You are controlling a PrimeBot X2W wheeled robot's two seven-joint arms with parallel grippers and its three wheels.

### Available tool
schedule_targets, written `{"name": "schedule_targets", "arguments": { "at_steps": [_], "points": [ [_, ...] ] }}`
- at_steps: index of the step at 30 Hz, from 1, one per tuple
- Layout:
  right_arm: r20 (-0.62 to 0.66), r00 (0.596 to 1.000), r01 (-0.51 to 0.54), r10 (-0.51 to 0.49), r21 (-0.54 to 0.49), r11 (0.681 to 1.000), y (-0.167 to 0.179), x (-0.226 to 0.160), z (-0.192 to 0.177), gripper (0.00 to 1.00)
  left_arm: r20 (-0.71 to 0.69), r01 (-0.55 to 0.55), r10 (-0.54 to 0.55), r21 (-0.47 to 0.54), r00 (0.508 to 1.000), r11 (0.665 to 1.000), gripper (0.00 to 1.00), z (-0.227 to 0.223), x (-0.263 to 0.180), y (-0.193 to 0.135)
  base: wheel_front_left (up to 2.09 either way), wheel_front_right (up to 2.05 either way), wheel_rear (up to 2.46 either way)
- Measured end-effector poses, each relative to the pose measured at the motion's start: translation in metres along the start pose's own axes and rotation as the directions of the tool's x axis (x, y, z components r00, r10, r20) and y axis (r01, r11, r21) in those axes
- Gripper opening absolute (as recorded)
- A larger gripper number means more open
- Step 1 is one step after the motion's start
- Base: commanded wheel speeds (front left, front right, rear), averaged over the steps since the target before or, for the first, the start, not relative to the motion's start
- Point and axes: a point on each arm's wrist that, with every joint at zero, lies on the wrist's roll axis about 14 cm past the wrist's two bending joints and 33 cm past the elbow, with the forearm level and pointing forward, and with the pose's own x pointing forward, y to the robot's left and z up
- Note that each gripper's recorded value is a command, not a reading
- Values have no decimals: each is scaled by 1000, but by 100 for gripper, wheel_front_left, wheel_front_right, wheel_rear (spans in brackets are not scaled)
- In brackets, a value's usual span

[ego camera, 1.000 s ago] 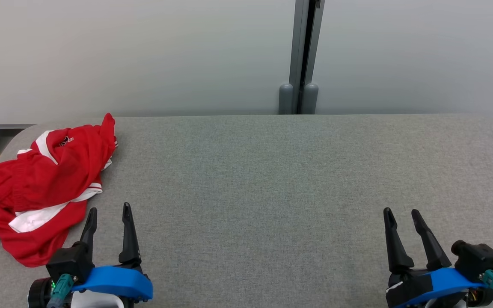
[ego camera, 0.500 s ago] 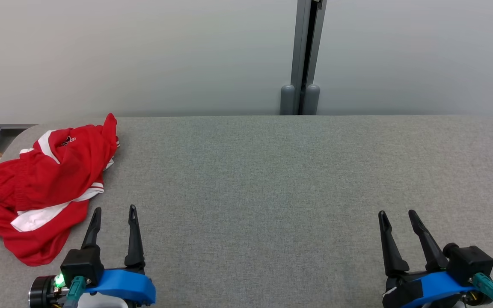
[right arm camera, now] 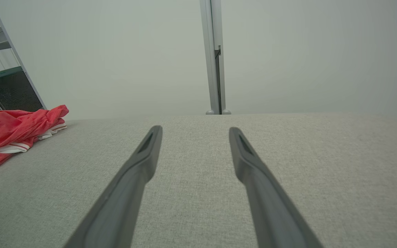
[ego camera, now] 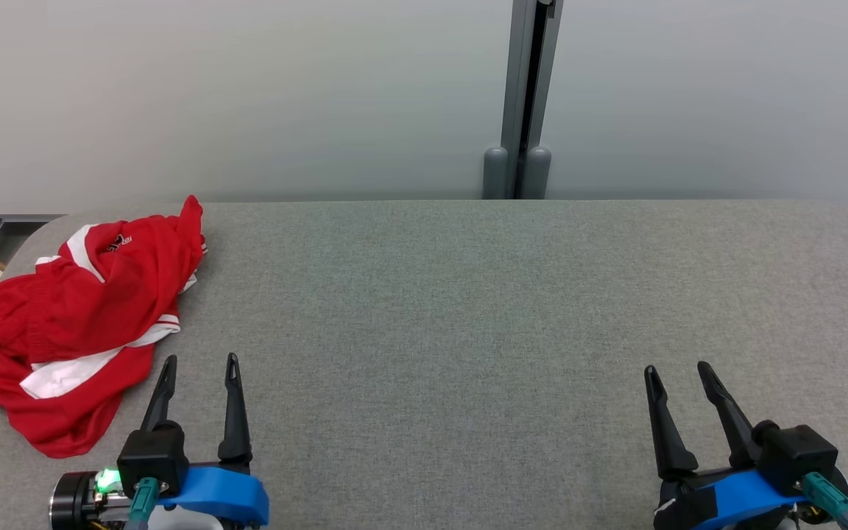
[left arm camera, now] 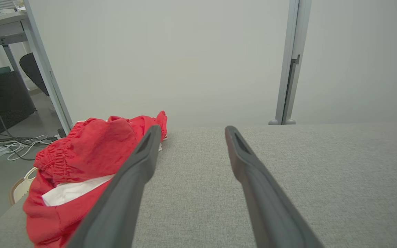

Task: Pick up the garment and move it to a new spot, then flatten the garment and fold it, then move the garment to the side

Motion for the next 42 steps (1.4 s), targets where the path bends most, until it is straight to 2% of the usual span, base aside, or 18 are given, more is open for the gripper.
{"name": "schedule_targets", "arguments": {
  "at_steps": [17,29,42],
  "points": [
    [-6,1000,-26,26,7,1000,8,4,-2,100,-7,-34,34,-1,999,999,100,-2,-4,11,0,0,0],
    [-39,990,-133,134,31,991,44,23,-16,100,-10,-165,166,7,986,986,100,-2,-22,58,0,0,0],
    [-80,952,-292,296,56,955,101,43,-33,100,-27,-350,350,19,936,937,100,-6,-64,113,0,0,0]
  ]
}}
